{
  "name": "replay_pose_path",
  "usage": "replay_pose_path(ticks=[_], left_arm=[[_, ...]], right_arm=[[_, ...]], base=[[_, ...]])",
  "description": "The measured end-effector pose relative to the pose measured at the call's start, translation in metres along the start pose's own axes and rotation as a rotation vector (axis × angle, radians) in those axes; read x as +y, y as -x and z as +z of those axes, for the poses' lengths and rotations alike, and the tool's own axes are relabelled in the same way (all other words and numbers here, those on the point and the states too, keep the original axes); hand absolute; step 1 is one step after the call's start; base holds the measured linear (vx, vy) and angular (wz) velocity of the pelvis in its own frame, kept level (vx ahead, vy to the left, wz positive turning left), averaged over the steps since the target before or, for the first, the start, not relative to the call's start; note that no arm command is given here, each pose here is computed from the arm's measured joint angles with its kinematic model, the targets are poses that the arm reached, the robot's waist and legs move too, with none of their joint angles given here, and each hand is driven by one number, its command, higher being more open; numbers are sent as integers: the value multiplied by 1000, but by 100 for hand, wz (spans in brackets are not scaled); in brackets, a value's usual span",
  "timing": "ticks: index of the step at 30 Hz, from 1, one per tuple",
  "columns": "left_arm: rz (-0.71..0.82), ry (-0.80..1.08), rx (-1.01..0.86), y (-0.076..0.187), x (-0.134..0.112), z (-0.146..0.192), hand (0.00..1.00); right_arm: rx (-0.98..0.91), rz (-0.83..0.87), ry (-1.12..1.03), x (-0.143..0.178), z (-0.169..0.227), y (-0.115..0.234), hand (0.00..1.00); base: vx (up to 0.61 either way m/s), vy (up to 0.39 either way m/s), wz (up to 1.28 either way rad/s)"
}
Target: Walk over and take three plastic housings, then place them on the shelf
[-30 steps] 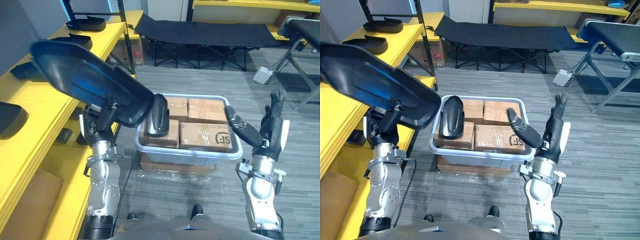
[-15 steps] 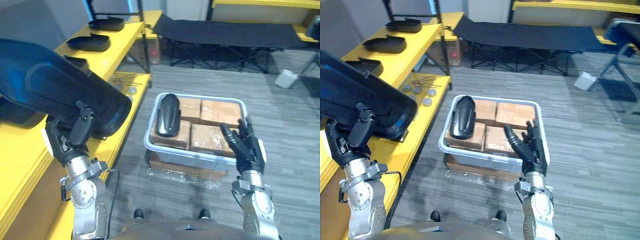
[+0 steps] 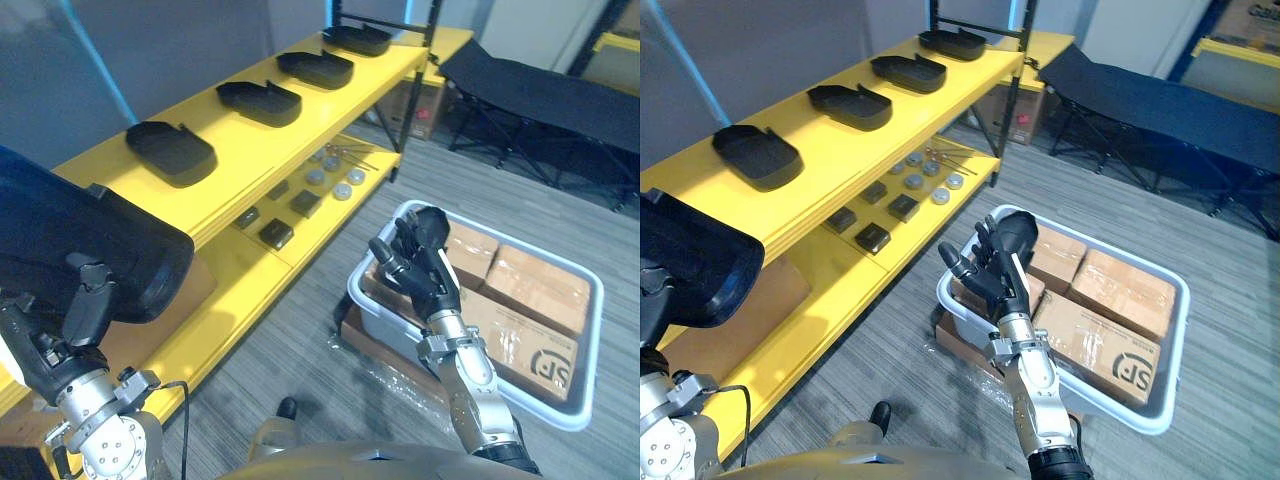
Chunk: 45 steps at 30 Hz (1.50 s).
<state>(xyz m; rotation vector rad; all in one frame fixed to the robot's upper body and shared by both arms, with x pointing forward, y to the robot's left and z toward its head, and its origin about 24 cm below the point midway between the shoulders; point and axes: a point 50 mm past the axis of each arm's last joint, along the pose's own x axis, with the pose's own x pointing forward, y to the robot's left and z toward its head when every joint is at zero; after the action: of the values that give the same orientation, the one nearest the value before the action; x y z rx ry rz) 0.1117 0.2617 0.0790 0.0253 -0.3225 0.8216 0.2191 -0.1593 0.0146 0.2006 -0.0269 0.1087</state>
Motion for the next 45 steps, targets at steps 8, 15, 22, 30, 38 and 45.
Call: replay_pose_path(ticks=[8, 15, 22, 30, 38, 45], left_arm=[[-177, 54, -86, 1, -17, 11, 0], [-274, 47, -187, -9, -26, 27, 0], [-274, 42, -225, -25, -45, 21, 0], [-308, 43, -202, -28, -51, 14, 0], [-306, 148, -120, -14, -55, 6, 0], [-333, 216, -186, -13, -68, 14, 0]], right_arm=[[-28, -158, 26, -26, 5, 9, 100], [-81, -123, -44, -4, 8, -2, 100], [-224, -162, 123, -15, 33, -2, 100], [-634, -238, 378, -29, 113, -1, 100], [-875, -482, 470, -54, 155, 35, 100], [-553, -851, 436, -102, 105, 89, 100]], base=[[-14, 110, 97], [33, 137, 15], [196, 140, 91], [229, -77, 68], [209, -243, 59], [135, 90, 25]])
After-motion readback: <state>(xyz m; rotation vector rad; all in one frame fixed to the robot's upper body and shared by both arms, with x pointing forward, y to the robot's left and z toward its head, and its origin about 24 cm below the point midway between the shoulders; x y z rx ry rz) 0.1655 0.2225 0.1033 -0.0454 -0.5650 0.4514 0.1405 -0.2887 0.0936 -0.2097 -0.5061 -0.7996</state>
